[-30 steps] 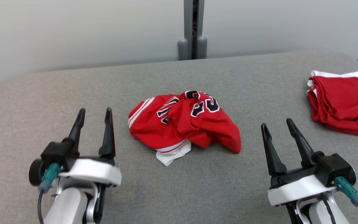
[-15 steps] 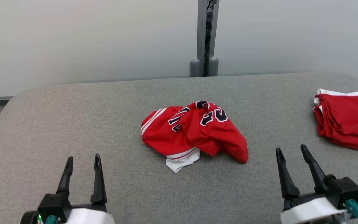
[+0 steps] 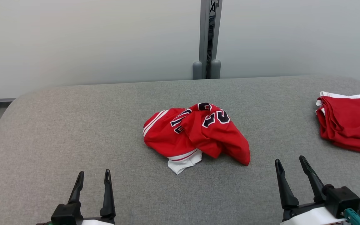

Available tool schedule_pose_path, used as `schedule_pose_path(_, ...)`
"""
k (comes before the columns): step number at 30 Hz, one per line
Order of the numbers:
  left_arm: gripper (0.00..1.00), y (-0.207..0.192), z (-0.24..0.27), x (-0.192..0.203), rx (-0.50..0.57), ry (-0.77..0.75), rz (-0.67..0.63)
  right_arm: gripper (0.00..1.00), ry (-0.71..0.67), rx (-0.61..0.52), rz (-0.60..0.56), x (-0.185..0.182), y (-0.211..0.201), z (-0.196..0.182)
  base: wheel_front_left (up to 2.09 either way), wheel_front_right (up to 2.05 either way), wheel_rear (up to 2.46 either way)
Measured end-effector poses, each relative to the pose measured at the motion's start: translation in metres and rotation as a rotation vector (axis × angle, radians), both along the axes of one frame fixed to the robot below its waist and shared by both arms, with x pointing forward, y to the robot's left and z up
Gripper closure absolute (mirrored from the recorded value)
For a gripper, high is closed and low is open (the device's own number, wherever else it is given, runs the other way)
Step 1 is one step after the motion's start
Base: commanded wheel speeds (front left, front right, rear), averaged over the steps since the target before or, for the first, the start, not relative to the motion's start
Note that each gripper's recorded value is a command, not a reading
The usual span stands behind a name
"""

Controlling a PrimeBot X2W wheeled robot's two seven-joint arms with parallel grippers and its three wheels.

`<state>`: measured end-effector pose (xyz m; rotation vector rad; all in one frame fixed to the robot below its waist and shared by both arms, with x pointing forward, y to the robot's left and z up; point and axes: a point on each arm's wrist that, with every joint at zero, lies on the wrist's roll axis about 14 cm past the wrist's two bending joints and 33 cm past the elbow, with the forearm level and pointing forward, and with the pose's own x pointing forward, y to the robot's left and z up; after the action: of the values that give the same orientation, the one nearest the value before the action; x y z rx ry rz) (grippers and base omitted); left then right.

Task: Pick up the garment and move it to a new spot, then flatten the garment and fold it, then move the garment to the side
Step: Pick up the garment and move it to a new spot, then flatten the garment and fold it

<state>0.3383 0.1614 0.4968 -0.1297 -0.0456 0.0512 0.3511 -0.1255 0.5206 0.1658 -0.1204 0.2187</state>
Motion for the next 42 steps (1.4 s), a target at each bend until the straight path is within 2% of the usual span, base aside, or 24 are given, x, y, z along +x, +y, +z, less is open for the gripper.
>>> schedule_pose_path(21,0.00,0.003,0.001,0.001,0.009,-0.003,0.005,0.00,-0.001,0.001,-0.001,0.000,0.000,0.001,0.00,0.00,0.00)
schedule_pose_path(26,0.00,-0.002,-0.012,0.001,0.000,0.036,-0.014,0.00,0.004,0.001,-0.002,0.001,0.000,-0.001,0.00,0.00,0.00)
schedule_pose_path(33,0.00,-0.047,-0.046,0.016,-0.086,0.154,-0.178,0.00,0.006,-0.003,0.003,0.007,0.001,-0.002,0.00,0.00,0.00)
schedule_pose_path(42,0.00,-0.106,-0.068,0.048,-0.076,0.273,-0.388,0.00,0.012,-0.024,-0.005,0.018,-0.007,-0.004,0.00,0.00,0.00)
